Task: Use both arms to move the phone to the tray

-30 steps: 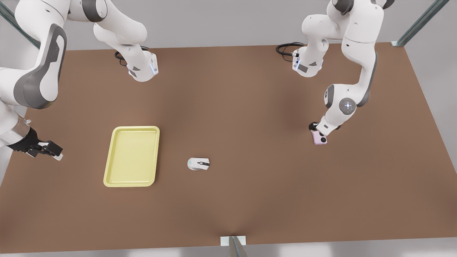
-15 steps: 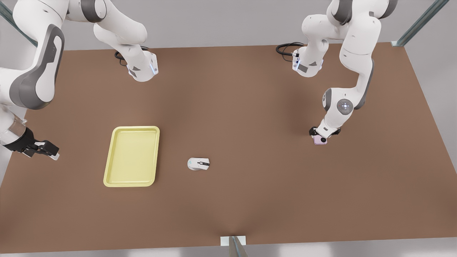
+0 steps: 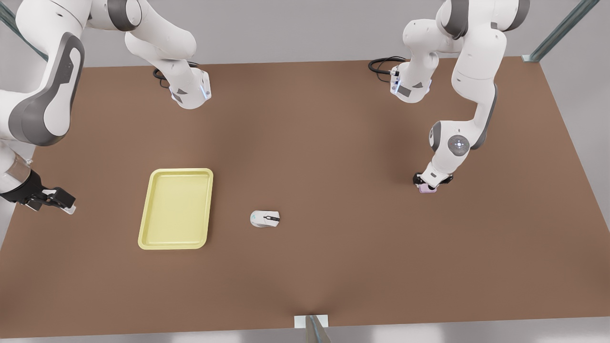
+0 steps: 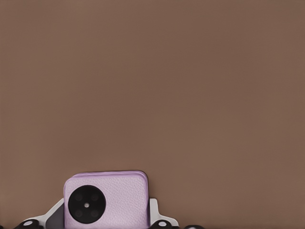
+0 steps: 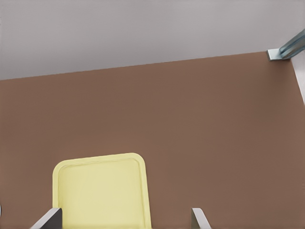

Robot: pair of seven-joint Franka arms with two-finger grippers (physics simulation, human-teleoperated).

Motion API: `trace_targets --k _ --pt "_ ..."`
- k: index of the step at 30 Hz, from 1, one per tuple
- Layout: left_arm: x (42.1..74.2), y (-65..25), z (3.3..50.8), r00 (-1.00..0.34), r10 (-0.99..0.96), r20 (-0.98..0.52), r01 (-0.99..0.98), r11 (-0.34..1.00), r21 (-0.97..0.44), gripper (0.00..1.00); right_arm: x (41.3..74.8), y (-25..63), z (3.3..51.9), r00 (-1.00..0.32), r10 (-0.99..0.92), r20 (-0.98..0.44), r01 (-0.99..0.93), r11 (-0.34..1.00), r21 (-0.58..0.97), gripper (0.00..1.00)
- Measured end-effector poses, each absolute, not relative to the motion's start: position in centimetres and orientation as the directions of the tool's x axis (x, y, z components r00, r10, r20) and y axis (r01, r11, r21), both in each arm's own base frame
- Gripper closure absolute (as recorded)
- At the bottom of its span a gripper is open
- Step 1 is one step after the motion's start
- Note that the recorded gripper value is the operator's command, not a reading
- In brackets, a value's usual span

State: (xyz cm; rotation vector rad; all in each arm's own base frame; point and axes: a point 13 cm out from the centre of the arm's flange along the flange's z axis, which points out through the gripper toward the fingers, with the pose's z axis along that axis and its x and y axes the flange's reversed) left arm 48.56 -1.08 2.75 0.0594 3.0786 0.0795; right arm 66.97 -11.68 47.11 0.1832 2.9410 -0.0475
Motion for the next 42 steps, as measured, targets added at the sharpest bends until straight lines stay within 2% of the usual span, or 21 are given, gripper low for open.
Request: trace_targets --k 4,10,13,16,20,22,29,35,38,39,42 --pt "49.8 -1.2 4.0 -0.996 0.041 -0.084 0.037 0.998 0.052 0.24 67.0 -11.6 47.0 -0.974 0.116 -0.194 0.122 0.992 -0.020 0.00" --pt "55.1 -3.9 9.0 -0.989 0.071 -0.132 0.066 0.997 0.041 0.24 66.9 -12.5 46.9 -0.974 0.122 -0.193 0.129 0.991 -0.022 0.00" --pt "57.0 -10.0 12.1 -0.981 0.142 -0.132 0.141 0.990 0.016 0.24 66.7 -13.4 46.9 -0.973 0.124 -0.192 0.132 0.991 -0.026 0.00" --pt "58.3 -23.5 14.3 -0.951 0.284 -0.123 0.287 0.958 -0.002 0.24 66.4 -14.8 46.9 -0.972 0.133 -0.192 0.141 0.990 -0.028 0.00" --pt "59.3 -39.1 12.7 -0.929 0.357 -0.097 0.361 0.932 -0.027 0.24 66.5 -14.7 46.9 -0.974 0.117 -0.194 0.125 0.992 -0.029 0.00" --pt "59.4 -44.1 11.4 -0.934 0.348 -0.077 0.351 0.936 -0.035 0.24 66.6 -14.5 46.9 -0.975 0.109 -0.195 0.117 0.993 -0.030 0.00" --pt "57.1 -49.6 6.5 -0.975 0.223 0.013 0.223 0.975 -0.012 0.24 66.7 -14.8 46.7 -0.976 0.095 -0.193 0.103 0.994 -0.033 0.00" --pt "56.9 -51.5 5.9 -0.991 0.134 0.009 0.134 0.991 0.000 0.24 66.7 -14.8 46.5 -0.978 0.086 -0.192 0.094 0.995 -0.034 0.00" --pt "56.6 -52.2 5.9 -0.994 0.109 0.005 0.109 0.994 0.000 0.12 66.8 -14.4 46.7 -0.978 0.078 -0.195 0.085 0.996 -0.030 0.00" --pt "56.6 -52.3 5.8 -0.995 0.100 0.005 0.100 0.995 -0.001 0.00 66.8 -14.3 46.7 -0.978 0.077 -0.196 0.084 0.996 -0.029 0.00" --pt "57.1 -53.5 5.9 -0.997 0.075 -0.016 0.076 0.997 -0.020 0.00 66.8 -14.3 46.7 -0.978 0.075 -0.196 0.082 0.996 -0.027 0.00"
